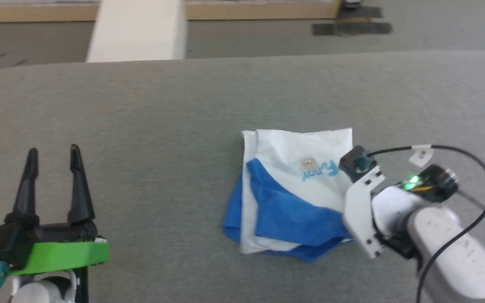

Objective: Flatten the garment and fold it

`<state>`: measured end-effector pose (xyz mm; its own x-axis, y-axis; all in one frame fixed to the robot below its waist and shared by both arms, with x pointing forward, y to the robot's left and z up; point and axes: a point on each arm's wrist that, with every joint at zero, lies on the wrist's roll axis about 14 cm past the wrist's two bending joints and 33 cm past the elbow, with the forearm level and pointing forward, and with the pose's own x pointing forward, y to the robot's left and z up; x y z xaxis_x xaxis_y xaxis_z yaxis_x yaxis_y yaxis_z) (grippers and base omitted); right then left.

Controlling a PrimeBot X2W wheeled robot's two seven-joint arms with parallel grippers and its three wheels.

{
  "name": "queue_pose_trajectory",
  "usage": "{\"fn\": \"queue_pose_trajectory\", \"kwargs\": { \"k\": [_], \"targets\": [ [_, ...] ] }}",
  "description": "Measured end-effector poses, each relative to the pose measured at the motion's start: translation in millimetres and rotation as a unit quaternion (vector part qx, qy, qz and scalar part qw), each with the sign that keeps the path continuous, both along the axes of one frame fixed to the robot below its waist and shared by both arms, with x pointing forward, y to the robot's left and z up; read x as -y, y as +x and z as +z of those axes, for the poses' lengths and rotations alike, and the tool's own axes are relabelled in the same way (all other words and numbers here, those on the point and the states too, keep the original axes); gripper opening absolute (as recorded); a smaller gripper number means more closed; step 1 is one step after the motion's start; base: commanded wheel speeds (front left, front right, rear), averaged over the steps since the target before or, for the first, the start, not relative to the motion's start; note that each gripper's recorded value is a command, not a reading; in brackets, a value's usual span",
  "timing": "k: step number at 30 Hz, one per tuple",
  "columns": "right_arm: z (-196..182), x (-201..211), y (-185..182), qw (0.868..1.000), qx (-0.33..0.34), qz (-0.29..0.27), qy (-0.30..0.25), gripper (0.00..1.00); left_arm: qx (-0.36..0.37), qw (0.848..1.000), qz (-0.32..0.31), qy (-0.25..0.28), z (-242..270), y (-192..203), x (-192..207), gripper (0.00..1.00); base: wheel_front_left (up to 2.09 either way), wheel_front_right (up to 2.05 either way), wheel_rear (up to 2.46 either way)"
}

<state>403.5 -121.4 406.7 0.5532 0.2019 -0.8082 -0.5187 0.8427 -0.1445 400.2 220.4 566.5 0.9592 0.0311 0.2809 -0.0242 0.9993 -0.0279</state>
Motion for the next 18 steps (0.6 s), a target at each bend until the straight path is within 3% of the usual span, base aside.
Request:
{"fn": "queue_pose_trajectory", "kwargs": {
  "k": [8,18],
  "targets": [
    [30.1,112.1,-3.9,0.993,0.024,-0.06,-0.097,0.0,0.013,0.996,-0.091,-0.001,-0.6,40.8,57.3,1.0,0.0,0.0,0.0],
    [44.6,252.6,-21.1,0.959,0.024,-0.192,-0.206,0.0,-0.001,0.984,-0.175,0.004,-31.1,85.2,108.0,1.0,0.0,0.0,0.0]
  ]
}}
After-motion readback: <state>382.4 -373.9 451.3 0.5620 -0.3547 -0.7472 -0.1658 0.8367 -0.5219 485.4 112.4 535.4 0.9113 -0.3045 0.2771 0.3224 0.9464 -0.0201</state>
